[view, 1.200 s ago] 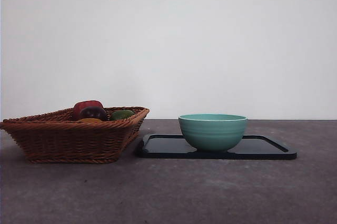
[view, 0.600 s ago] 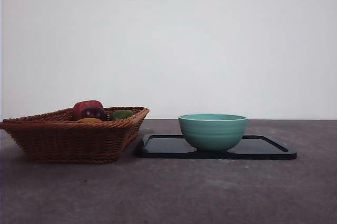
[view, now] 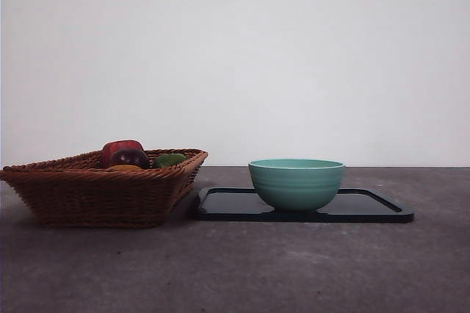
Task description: Pick up the wifruite, put it on the bowl, pick up the plate, put it on desk
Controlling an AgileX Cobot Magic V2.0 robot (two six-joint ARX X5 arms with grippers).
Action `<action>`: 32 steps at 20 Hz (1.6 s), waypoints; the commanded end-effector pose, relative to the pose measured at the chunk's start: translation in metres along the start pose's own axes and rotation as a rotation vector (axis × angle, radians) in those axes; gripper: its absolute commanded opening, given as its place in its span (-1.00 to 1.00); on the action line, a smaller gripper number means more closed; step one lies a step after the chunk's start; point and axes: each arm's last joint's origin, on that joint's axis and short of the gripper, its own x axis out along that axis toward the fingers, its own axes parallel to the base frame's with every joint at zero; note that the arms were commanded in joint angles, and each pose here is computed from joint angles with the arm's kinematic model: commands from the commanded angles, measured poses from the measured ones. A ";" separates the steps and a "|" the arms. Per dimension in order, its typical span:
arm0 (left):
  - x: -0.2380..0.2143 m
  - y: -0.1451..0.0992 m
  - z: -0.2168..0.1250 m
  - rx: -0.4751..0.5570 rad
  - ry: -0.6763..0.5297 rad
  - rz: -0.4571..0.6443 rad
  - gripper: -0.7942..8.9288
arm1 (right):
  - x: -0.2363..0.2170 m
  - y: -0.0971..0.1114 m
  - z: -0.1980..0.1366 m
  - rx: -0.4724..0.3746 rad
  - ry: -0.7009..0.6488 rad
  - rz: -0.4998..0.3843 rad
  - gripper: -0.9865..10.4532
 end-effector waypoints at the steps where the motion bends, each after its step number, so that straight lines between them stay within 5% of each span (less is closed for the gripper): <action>1: -0.003 -0.002 0.002 0.032 -0.024 -0.008 0.39 | 0.034 0.004 0.030 0.024 0.085 -0.018 0.14; 9: -0.008 -0.004 0.000 0.039 -0.040 -0.006 0.39 | 0.144 0.003 0.115 0.067 0.241 -0.036 0.14; 14: -0.008 -0.004 0.000 0.039 -0.040 -0.006 0.39 | 0.189 -0.015 0.163 0.112 0.253 -0.071 0.14; 24: -0.008 -0.004 0.000 0.039 -0.040 -0.006 0.39 | 0.259 -0.070 0.172 0.197 0.382 -0.150 0.13; 32: -0.008 -0.004 0.000 0.039 -0.039 -0.007 0.39 | 0.286 -0.078 0.162 0.159 0.448 -0.149 -0.72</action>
